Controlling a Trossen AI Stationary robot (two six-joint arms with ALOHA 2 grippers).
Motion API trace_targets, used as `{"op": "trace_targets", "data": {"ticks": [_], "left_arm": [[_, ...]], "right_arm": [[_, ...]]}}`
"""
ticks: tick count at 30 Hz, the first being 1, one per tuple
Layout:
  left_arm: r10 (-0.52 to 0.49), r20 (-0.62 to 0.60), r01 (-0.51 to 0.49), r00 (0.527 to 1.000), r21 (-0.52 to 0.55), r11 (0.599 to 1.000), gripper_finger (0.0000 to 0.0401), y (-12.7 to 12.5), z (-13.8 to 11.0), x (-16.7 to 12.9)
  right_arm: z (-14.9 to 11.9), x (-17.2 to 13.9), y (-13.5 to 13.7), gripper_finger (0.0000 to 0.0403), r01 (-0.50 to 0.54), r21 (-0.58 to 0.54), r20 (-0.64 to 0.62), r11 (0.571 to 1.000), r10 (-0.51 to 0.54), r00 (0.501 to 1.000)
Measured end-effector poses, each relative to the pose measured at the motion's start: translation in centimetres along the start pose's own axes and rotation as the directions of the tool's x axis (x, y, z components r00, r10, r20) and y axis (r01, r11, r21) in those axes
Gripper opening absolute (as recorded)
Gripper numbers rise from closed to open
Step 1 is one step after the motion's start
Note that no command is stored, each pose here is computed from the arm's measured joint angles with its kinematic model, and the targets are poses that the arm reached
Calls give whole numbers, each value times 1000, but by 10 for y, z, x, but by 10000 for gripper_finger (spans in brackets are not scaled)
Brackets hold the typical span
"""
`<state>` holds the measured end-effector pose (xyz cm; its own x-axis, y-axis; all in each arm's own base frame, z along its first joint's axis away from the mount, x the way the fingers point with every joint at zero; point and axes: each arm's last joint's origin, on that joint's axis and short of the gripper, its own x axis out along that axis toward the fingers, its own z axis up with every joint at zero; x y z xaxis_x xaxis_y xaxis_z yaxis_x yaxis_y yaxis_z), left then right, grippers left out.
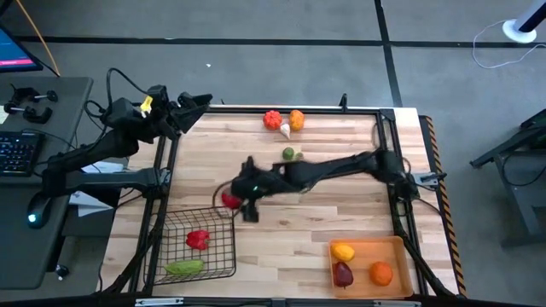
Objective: Sort produce into baskets
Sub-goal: Put the red tomato into the orange bin
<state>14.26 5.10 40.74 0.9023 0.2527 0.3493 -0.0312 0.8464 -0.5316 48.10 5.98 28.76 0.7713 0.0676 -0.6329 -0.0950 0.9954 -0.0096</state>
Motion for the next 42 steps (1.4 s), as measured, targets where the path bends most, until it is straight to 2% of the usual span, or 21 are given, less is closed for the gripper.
{"op": "trace_targets", "data": {"ticks": [4, 9, 12, 15, 18, 21, 23, 27, 30, 31, 32, 36, 42], "left_arm": [[2, -13, -2, 1000, 3, 1000, 337, 1, -3, 3], [6, -36, -6, 999, 8, 1000, 337, 3, -7, 8], [29, -69, -28, 997, 6, 1000, 337, 7, -12, 11], [58, -110, -57, 992, 4, 998, 337, 11, -17, 14], [84, -147, -84, 986, 2, 996, 337, 16, -23, 18], [100, -172, -102, 980, -2, 995, 337, 20, -29, 23], [109, -185, -111, 977, -2, 994, 337, 22, -32, 26], [124, -203, -127, 971, -1, 992, 337, 27, -37, 32], [129, -211, -132, 969, -1, 991, 337, 29, -39, 34], [130, -213, -134, 968, -1, 991, 337, 29, -39, 34], [131, -213, -133, 968, 2, 991, 337, 29, -40, 34], [132, -214, -133, 968, 7, 991, 337, 30, -40, 35], [131, -214, -133, 968, 7, 991, 337, 30, -40, 35]], "right_arm": [[-5, -47, -11, 272, 38, -44, -171, 998, -45, 984], [-45, -93, -4, 273, 23, -12, -439, 1000, -26, 898], [-81, -127, 16, 273, 35, 88, -526, 996, 17, 850], [-119, -159, 44, 273, 72, 283, -556, 957, 103, 825], [-147, -191, 76, 273, 104, 510, -521, 854, 211, 827], [-172, -210, 113, 273, 162, 695, -501, 700, 312, 807], [-188, -219, 136, 273, 210, 774, -504, 597, 381, 776], [-222, -224, 171, 275, 392, 822, -556, 413, 433, 709], [-237, -226, 184, 285, 507, 822, -567, 258, 444, 694], [-242, -227, 186, 290, 539, 813, -577, 221, 439, 689], [-247, -228, 186, 294, 562, 801, -591, 208, 428, 684], [-255, -227, 185, 307, 579, 786, -612, 217, 402, 681], [-252, -220, 181, 311, 518, 808, -589, 281, 400, 702]]}}
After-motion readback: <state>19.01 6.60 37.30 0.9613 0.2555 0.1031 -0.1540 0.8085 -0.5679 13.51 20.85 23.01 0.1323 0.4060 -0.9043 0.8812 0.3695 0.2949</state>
